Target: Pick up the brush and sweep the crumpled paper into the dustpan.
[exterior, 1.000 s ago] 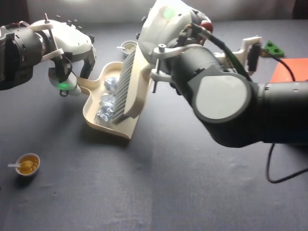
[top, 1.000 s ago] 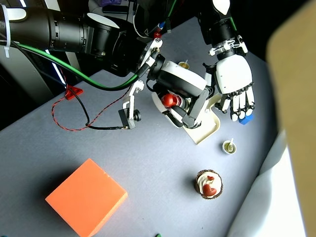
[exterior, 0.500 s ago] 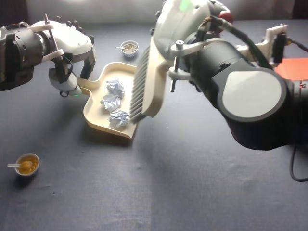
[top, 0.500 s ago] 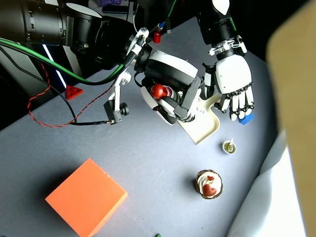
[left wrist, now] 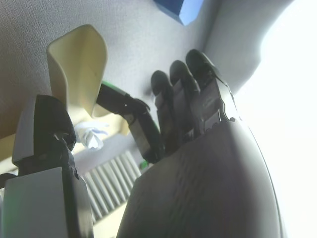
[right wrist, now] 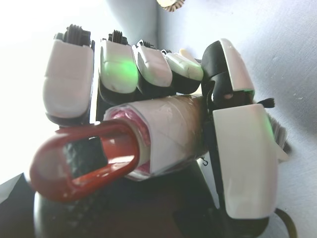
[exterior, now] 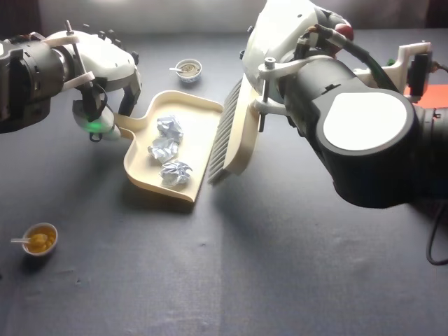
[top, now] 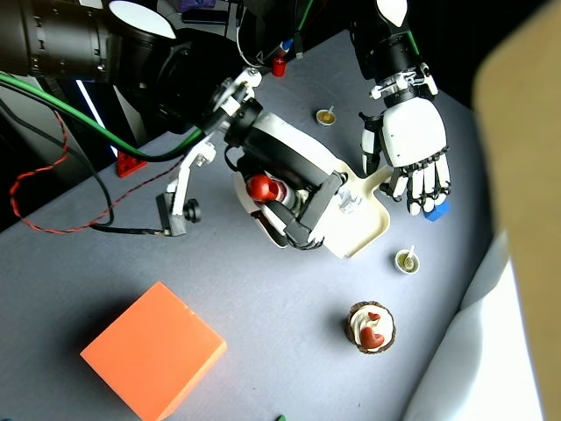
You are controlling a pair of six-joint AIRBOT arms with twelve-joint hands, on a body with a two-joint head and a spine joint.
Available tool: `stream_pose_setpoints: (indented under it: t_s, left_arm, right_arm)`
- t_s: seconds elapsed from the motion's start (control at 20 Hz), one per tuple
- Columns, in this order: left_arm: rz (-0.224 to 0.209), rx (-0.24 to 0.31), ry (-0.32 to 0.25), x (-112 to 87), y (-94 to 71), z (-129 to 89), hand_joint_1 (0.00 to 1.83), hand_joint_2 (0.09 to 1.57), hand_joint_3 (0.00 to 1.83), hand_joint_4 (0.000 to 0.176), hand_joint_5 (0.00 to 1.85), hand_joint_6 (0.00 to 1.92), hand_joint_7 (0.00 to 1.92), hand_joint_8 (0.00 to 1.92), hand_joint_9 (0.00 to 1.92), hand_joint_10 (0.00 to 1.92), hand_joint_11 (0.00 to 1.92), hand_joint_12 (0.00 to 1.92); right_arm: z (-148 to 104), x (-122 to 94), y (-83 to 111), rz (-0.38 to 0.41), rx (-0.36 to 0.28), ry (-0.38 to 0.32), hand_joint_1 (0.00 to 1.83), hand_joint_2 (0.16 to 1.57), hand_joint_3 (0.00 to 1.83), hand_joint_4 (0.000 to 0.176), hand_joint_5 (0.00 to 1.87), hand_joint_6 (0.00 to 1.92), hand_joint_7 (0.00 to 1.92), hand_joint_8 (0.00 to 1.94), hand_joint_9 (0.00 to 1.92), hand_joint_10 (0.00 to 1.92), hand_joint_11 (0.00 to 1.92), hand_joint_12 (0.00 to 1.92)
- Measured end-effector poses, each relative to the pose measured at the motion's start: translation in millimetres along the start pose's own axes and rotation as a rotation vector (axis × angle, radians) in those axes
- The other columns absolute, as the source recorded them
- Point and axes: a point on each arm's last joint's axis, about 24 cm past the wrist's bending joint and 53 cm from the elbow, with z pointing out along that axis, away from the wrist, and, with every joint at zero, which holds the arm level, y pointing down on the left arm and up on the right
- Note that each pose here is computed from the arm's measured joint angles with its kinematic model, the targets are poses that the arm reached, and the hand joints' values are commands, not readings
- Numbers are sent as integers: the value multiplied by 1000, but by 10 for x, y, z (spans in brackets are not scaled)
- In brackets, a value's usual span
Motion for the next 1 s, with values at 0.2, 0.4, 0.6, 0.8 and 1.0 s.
stream_pose_setpoints:
  t_s: [0.2, 0.4, 0.6, 0.8, 1.0]
  left_arm:
    - [-1, 0, 0, 6, -8, -1, 1062, 1148, 1, 4, 921, 1074, 370, 1, 269, 2, 0, 489]
    - [-4, -1, 1, 11, -16, -2, 1058, 1144, 0, 19, 930, 1060, 384, 4, 270, 8, 49, 401]
    - [-9, -4, 0, 10, -9, -2, 1070, 1134, 0, 10, 953, 1024, 396, 3, 299, 6, 47, 468]
    - [-9, -5, 0, 10, -8, -2, 1052, 1149, 0, 27, 920, 1077, 382, 1, 274, 6, 27, 503]
    - [-9, -6, 0, 9, -4, -2, 1056, 1149, 0, 18, 921, 1075, 374, 4, 249, 2, 0, 467]
  right_arm:
    - [109, -98, 8, 46, 9, -43, 725, 1509, 2, 0, 1073, 1921, 1250, 1941, 1379, 1921, 1552, 1921]
    - [116, -197, 142, 50, -26, -77, 738, 1499, 0, 0, 1089, 1921, 1266, 1941, 1392, 1921, 1557, 1921]
    - [126, -223, 208, 69, -41, -83, 722, 1500, 0, 0, 1101, 1921, 1269, 1941, 1402, 1921, 1570, 1921]
    - [116, -329, 183, 67, -30, -128, 742, 1490, 0, 0, 1094, 1921, 1270, 1941, 1400, 1921, 1570, 1921]
    - [24, -368, 285, 61, -60, -133, 710, 1508, 3, 0, 1084, 1921, 1269, 1941, 1397, 1921, 1575, 1921]
